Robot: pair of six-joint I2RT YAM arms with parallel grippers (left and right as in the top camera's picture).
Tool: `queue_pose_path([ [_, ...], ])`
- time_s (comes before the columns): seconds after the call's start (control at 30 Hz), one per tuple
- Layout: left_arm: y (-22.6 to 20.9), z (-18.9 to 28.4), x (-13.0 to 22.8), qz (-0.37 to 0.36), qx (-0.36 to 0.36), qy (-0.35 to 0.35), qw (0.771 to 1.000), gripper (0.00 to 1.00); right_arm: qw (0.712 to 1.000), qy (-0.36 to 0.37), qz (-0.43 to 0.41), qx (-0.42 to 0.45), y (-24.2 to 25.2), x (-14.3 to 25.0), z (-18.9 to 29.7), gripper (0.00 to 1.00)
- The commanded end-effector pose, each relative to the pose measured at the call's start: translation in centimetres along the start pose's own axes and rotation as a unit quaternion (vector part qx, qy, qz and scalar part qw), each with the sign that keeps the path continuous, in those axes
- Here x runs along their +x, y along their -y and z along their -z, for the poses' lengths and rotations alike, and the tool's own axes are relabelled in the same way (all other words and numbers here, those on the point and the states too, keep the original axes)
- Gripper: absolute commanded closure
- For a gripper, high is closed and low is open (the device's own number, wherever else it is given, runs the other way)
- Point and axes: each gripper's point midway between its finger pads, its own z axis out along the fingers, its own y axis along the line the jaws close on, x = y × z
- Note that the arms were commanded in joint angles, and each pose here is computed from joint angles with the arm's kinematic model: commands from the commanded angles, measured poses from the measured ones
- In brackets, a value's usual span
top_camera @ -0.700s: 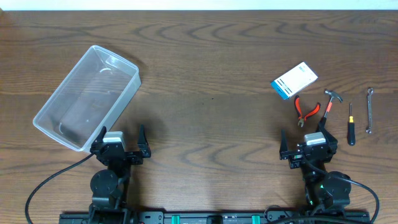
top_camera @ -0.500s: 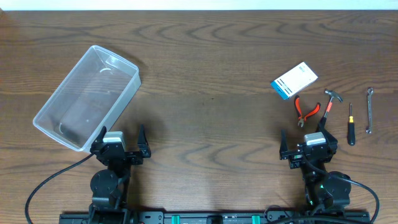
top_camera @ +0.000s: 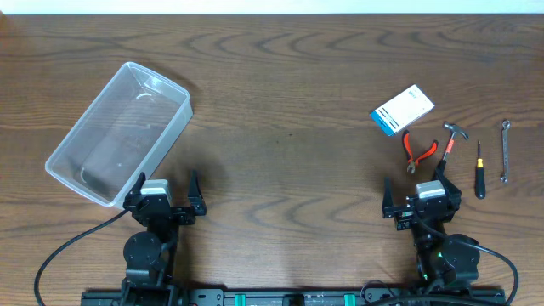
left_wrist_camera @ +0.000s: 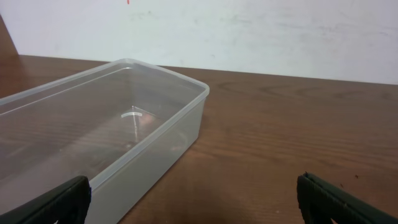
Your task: Pack container
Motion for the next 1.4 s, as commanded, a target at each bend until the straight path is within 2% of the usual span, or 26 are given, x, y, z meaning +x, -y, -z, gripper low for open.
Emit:
queue_pose_path([
  [0.0,-0.25,-0.16,1.94,0.004,-0.004,-0.029,1.000,0.02,1.000,0.002,-0.001,-0.006,-0.30,0.03,0.00,0.01],
  [1.07,-0.26,-0.16,1.94,0.004,-0.005,-0.029,1.000,0.02,1.000,0.002,-0.002,-0.007,-0.32,0.02,0.00,0.01],
  [1.13,-0.24,-0.16,1.94,0.004,-0.004,-0.029,1.000,0.02,1.000,0.002,-0.022,-0.007,-0.32,0.02,0.00,0.01],
  [1.3,-0.38,-0.16,1.90,0.002,-0.008,-0.028,1.000,0.02,0.990,0.004,-0.138,-0.004,-0.19,-0.10,0.00,0.01],
  [1.37,-0.73,-0.19,0.95,0.011,-0.019,-0.008,1.000,0.02,0.984,0.013,-0.176,-0.021,-0.66,-0.61,0.02,0.01],
])
